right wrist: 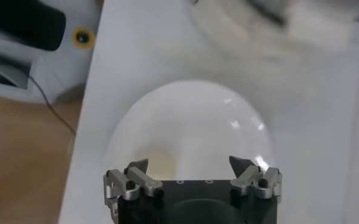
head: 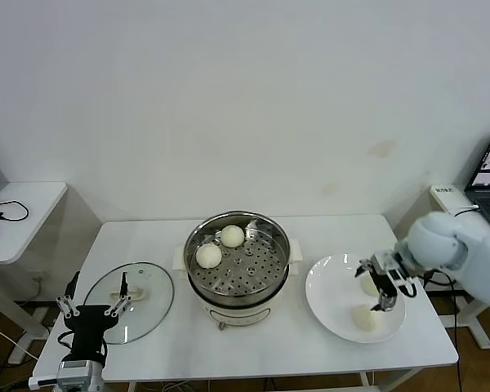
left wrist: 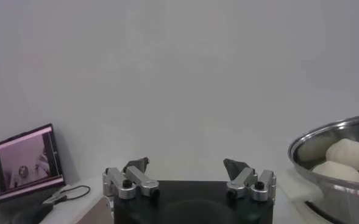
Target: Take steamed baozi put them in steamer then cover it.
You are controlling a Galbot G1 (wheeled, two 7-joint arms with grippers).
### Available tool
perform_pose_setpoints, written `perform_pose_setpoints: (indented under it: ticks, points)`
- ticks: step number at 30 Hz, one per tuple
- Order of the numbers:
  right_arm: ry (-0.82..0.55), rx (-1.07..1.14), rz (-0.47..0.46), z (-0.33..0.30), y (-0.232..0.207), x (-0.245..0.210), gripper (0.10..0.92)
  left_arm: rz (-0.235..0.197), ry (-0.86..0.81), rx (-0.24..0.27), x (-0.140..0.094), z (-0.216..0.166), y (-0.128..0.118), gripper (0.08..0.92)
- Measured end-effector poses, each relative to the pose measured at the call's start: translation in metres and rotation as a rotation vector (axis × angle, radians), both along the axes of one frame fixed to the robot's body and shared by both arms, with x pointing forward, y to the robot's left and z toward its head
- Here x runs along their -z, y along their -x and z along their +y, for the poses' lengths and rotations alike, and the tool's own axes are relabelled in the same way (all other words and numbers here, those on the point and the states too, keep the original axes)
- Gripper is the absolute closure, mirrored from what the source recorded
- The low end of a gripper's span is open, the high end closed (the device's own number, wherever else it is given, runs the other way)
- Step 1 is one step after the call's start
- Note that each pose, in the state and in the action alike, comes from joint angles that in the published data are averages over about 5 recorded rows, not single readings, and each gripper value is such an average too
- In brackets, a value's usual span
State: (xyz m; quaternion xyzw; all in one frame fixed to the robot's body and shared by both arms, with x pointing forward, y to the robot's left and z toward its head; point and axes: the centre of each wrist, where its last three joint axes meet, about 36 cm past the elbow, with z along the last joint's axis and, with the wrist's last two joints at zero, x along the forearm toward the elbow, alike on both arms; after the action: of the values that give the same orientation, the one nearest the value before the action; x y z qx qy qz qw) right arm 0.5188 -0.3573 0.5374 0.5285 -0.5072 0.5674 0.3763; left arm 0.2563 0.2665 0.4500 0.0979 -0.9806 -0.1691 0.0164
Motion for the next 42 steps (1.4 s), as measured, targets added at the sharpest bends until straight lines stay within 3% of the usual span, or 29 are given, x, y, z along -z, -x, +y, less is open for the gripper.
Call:
perform_pose_setpoints:
  ticks: [33,42]
  points:
    - [0.050,0.060,0.015,-0.007,-0.010,0.078,0.201,0.016,-0.009,-0.021,0.008,0.003,-0.001,0.177]
    - [0.044,0.068,0.024,-0.006,-0.012,0.084,0.287,0.016,-0.006,-0.022,0.008,0.002,-0.001,0.177]
